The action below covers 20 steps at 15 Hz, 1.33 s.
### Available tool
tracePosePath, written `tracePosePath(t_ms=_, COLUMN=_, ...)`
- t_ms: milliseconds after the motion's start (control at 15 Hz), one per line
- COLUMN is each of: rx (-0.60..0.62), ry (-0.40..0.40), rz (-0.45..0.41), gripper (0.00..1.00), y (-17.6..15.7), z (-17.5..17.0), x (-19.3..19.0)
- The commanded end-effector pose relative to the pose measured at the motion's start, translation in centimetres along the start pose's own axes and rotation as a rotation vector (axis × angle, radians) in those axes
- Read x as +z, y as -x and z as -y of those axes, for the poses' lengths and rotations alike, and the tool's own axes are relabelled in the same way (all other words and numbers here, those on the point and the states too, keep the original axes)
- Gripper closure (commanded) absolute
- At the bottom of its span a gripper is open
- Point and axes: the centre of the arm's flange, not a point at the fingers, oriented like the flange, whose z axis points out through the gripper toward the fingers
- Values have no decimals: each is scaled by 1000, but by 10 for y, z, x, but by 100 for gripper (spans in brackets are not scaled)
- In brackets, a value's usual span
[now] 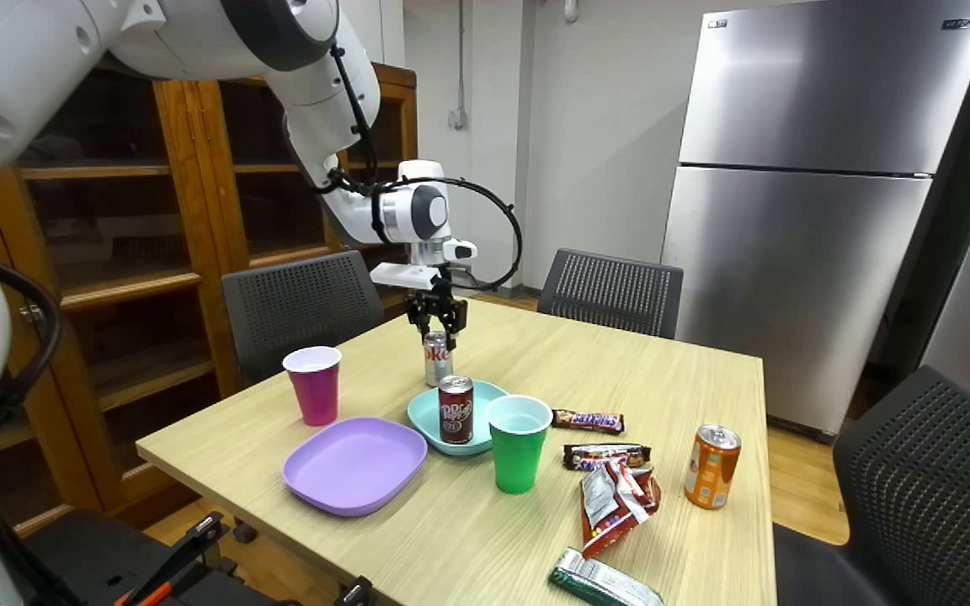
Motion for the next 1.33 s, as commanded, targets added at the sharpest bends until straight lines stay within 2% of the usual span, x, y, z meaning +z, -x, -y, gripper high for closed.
tracePosePath(t_ms=0, rx=-16, ry=-19, rz=-25, gripper=62, y=21, z=-10, x=-38)
tracePosePath(t_ms=333, rx=-60, ry=-35, rz=-63, gripper=62, y=39, z=-35, x=-78)
tracePosePath(t_ms=600, rx=-95, ry=-31, rz=-71, gripper=62, y=52, z=-69, x=-92)
tracePosePath(t_ms=933, rx=-138, ry=-31, rz=-51, gripper=62, y=67, z=-96, x=-86)
tracePosePath(t_ms=1267, rx=-204, ry=-17, rz=-9, gripper=62, y=81, z=-93, x=-62)
